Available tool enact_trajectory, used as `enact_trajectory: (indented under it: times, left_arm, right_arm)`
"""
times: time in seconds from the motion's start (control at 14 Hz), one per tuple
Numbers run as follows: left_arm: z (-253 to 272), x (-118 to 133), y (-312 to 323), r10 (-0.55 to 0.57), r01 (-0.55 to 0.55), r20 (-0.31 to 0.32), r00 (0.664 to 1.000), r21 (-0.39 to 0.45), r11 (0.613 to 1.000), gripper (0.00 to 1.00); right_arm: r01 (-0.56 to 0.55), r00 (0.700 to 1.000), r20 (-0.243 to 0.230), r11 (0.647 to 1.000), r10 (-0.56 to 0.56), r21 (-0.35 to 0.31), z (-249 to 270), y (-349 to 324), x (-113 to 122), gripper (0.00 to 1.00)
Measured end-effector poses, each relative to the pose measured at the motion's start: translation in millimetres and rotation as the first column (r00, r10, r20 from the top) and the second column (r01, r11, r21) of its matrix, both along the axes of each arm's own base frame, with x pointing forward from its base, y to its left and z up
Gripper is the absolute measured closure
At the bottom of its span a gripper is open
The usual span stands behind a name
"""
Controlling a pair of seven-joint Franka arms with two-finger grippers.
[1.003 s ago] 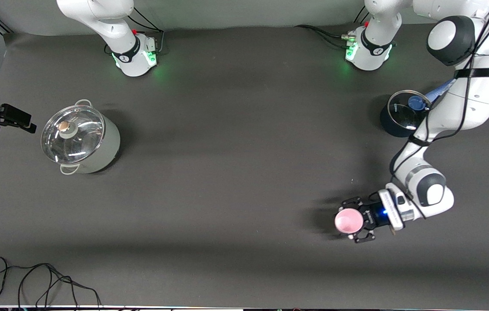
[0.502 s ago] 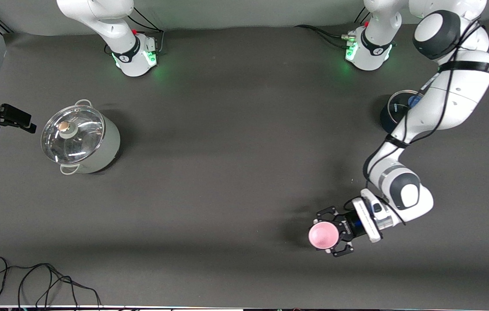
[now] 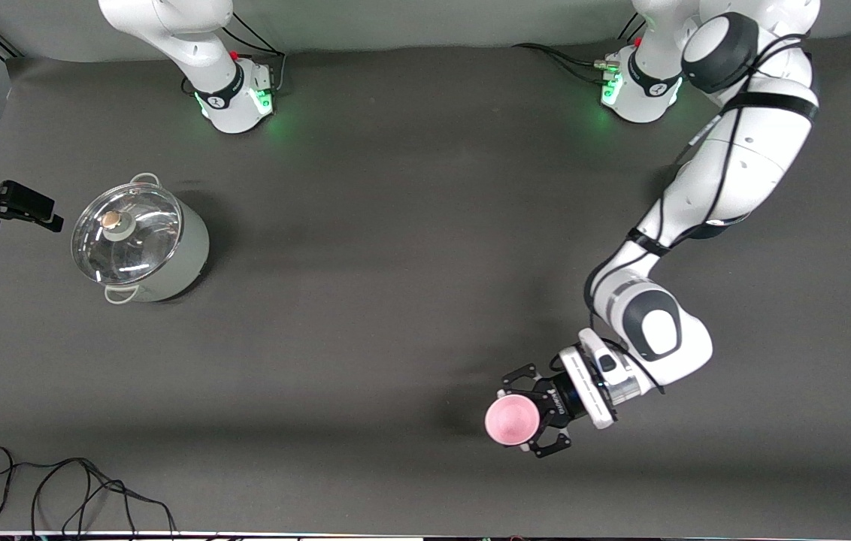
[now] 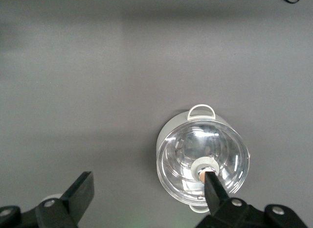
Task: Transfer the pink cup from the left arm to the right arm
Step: 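Lift the pink cup and carry it toward the table middle with the left gripper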
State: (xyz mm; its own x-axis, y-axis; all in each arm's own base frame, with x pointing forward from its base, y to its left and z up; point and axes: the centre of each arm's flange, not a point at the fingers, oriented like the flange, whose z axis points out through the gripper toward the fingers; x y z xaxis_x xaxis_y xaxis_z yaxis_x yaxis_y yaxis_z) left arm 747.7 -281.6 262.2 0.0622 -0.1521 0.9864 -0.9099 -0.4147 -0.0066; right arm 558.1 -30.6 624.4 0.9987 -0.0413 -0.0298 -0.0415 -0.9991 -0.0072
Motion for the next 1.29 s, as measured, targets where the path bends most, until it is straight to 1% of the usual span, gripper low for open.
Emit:
enact_trajectory:
  times: [0.14,0.29,0.36,0.43,0.5,0.57,0.64,0.79,0.93,1.0,1.07,1.15,1.29]
  left_arm:
    - [18.8,-8.0,-39.8,0.049,-0.048,-0.024,0.999,0.019,0.999,0.36]
    - [35.8,-27.4,-90.3,0.094,-0.092,-0.059,0.994,0.034,0.995,0.36]
    - [45.0,-39.4,-115.4,0.117,-0.114,-0.077,0.990,0.037,0.993,0.36]
    - [55.5,-51.2,-137.6,0.140,-0.137,-0.088,0.986,0.037,0.990,0.36]
    - [66.1,-61.9,-156.1,0.161,-0.159,-0.095,0.982,0.035,0.987,0.36]
    - [75.4,-71.6,-171.2,0.176,-0.174,-0.098,0.979,0.032,0.984,0.36]
    - [83.3,-80.0,-183.1,0.189,-0.187,-0.100,0.977,0.028,0.982,0.36]
    - [96.5,-93.9,-198.1,0.218,-0.216,-0.099,0.971,0.032,0.976,0.36]
    - [106.4,-104.6,-208.5,0.237,-0.234,-0.097,0.967,0.034,0.972,0.36]
    - [111.2,-109.8,-214.1,0.241,-0.239,-0.096,0.966,0.032,0.971,0.36]
    - [116.9,-115.8,-220.8,0.246,-0.245,-0.095,0.964,0.028,0.969,0.36]
    - [123.3,-123.2,-228.2,0.257,-0.256,-0.096,0.962,0.024,0.966,0.36]
    - [132.4,-139.3,-242.1,0.279,-0.278,-0.098,0.955,0.024,0.960,0.36]
  right_arm:
    - [0.037,0.999,0.001,0.999,-0.037,0.012,0.3,1.5,0.0,0.00]
    - [0.131,0.991,0.000,0.991,-0.131,0.027,1.4,3.4,-0.1,0.00]
    - [0.189,0.982,0.000,0.982,-0.189,0.028,2.8,4.1,-0.5,0.00]
    - [0.260,0.966,0.001,0.965,-0.260,0.029,5.0,4.9,-1.4,0.00]
    - [0.344,0.939,0.002,0.938,-0.345,0.030,8.0,6.0,-2.9,0.00]
    - [0.437,0.899,0.003,0.899,-0.437,0.031,11.4,8.2,-4.6,0.00]
    - [0.526,0.850,0.004,0.850,-0.527,0.032,14.7,12.5,-6.2,0.00]
    - [0.679,0.733,0.005,0.733,-0.680,0.034,21.3,24.1,-8.2,0.00]
    - [0.784,0.620,0.006,0.619,-0.785,0.040,27.5,32.6,-8.7,0.00]
    - [0.813,0.580,0.007,0.580,-0.814,0.044,30.9,36.4,-8.8,0.00]
    - [0.829,0.557,0.008,0.557,-0.831,0.049,33.6,40.8,-8.9,0.00]
    - [0.835,0.547,0.006,0.547,-0.837,0.058,36.9,46.3,-8.9,0.00]
    - [0.828,0.557,-0.009,0.554,-0.831,0.087,44.4,60.0,-7.6,0.00]
